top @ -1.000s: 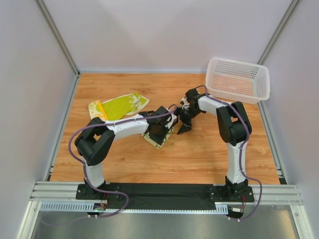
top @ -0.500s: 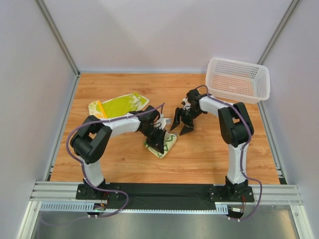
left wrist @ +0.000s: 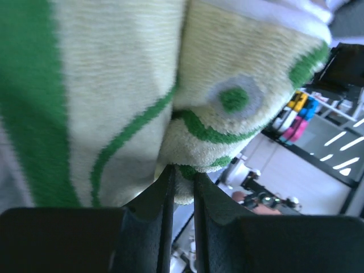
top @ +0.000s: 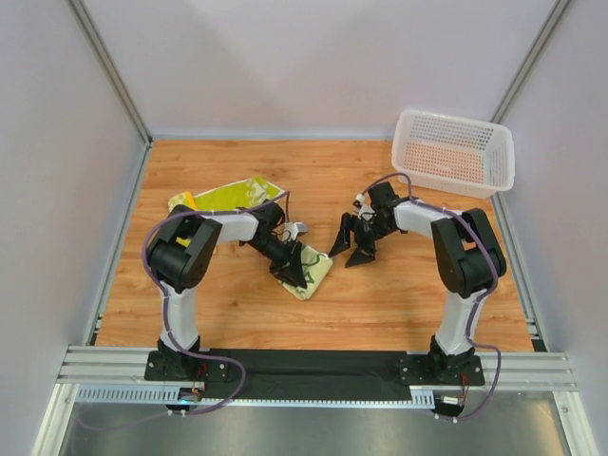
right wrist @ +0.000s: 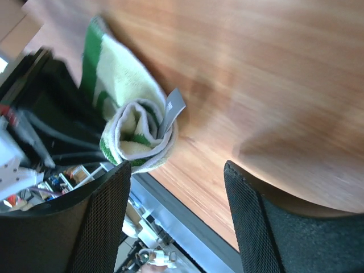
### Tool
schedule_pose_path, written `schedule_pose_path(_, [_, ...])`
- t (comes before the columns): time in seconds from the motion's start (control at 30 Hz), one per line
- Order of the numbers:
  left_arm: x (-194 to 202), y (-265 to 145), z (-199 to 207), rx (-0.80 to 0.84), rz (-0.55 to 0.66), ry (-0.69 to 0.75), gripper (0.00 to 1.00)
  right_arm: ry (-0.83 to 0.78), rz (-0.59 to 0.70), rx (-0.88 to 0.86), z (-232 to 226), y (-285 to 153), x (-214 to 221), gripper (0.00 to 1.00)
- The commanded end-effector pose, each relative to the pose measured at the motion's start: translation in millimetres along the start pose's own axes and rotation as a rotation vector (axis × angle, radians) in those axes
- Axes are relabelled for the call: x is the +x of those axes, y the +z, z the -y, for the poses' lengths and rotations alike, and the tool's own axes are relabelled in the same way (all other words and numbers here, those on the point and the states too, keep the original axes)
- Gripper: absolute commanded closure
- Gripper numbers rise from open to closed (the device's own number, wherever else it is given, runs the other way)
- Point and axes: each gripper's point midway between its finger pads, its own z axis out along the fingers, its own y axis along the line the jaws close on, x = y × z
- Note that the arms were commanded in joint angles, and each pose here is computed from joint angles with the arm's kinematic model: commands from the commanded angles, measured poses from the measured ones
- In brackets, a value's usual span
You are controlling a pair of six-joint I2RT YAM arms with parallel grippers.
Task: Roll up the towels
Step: Roll the towel
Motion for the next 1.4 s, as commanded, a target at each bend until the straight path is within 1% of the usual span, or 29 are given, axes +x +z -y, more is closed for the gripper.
schedule_pose_path(0.0, [2, 1, -17, 0.003, -0.02, -0.104, 1.0, -0.111, 0.053, -0.202, -39, -8, -2, 0.32])
schedule_pose_path(0.07, [0, 0, -29, -0.004, -0.019, -0.172, 1.0, -0.122, 0.042, -0.217, -41, -5, 6, 0.32])
schedule_pose_path(0.13, [-3, -1, -34, 0.011, -0.018, -0.207, 1.0, -0.146, 0.023, -0.223, -42, 3, 16, 0.31])
schedule_pose_path(0.2, [-6, -3, -35, 0.002, -0.023, -0.2, 1.0, -0.172, 0.01, -0.235, -45, 13, 26, 0.31])
schedule_pose_path(0.23, [-3, -3, -37, -0.007, -0.043, -0.22, 1.0, -0.168, 0.008, -0.239, -46, 16, 28, 0.3])
schedule_pose_path(0.3, [-6, -4, -39, -0.029, -0.056, -0.202, 1.0, -0.191, 0.024, -0.267, -51, 20, 26, 0.3])
schedule_pose_path(0.33, [-2, -4, -42, -0.043, -0.08, -0.225, 1.0, -0.177, 0.024, -0.266, -50, 21, 27, 0.3])
schedule_pose_path(0.37, [-5, -5, -42, -0.047, -0.079, -0.216, 1.0, -0.182, 0.029, -0.269, -51, 22, 26, 0.3])
schedule_pose_path(0.57, [-4, -5, -50, -0.081, -0.116, -0.224, 1.0, -0.228, 0.001, -0.288, -64, 34, 24, 0.29])
schedule_pose_path(0.67, [-4, -4, -52, -0.091, -0.126, -0.236, 1.0, -0.231, -0.003, -0.265, -65, 44, 21, 0.31])
schedule_pose_path(0.7, [-4, -4, -52, -0.087, -0.127, -0.238, 1.0, -0.224, -0.007, -0.254, -63, 47, 21, 0.32])
schedule_pose_path(0.73, [-5, -4, -51, -0.085, -0.124, -0.236, 1.0, -0.217, -0.02, -0.243, -62, 51, 22, 0.36])
schedule_pose_path(0.8, [-6, -4, -50, -0.086, -0.124, -0.234, 1.0, -0.213, -0.025, -0.222, -57, 56, 22, 0.41])
schedule_pose_path(0.83, [-8, -5, -49, -0.085, -0.12, -0.231, 1.0, -0.21, -0.03, -0.213, -54, 58, 22, 0.46])
schedule_pose_path(0.9, [-8, -6, -48, -0.084, -0.121, -0.231, 1.0, -0.207, -0.032, -0.2, -52, 59, 21, 0.51])
schedule_pose_path(0.93, [-11, -7, -46, -0.083, -0.116, -0.224, 1.0, -0.201, -0.037, -0.196, -51, 60, 21, 0.58])
schedule_pose_path(1.0, [-12, -8, -43, -0.075, -0.111, -0.217, 1.0, -0.197, -0.039, -0.19, -50, 61, 21, 0.64])
schedule_pose_path(1.03, [-15, -10, -41, -0.078, -0.1, -0.203, 0.99, -0.196, -0.039, -0.185, -49, 62, 21, 0.7])
schedule_pose_path(1.07, [-19, -13, -44, -0.115, -0.078, -0.185, 0.96, -0.185, -0.046, -0.175, -47, 63, 21, 0.71])
schedule_pose_path(1.1, [-26, -19, -39, -0.139, -0.033, -0.148, 0.91, -0.183, -0.042, -0.169, -47, 62, 20, 0.73])
schedule_pose_path(1.13, [-28, -24, -39, -0.17, -0.009, -0.132, 0.88, -0.179, -0.051, -0.159, -46, 62, 21, 0.75])
schedule_pose_path(1.17, [-34, -30, -44, -0.232, 0.028, -0.108, 0.85, -0.175, -0.054, -0.146, -44, 63, 21, 0.76])
schedule_pose_path(1.2, [-41, -39, -37, -0.256, 0.077, -0.067, 0.81, -0.178, -0.05, -0.14, -46, 62, 18, 0.76])
schedule_pose_path(1.27, [-49, -52, -40, -0.339, 0.132, -0.032, 0.78, -0.172, -0.064, -0.109, -42, 62, 20, 0.78])
schedule_pose_path(1.3, [-52, -62, -34, -0.359, 0.166, -0.004, 0.77, -0.168, -0.067, -0.097, -40, 63, 20, 0.79])
schedule_pose_path(1.37, [-59, -74, -34, -0.43, 0.218, 0.04, 0.77, -0.158, -0.074, -0.078, -40, 62, 19, 0.8])
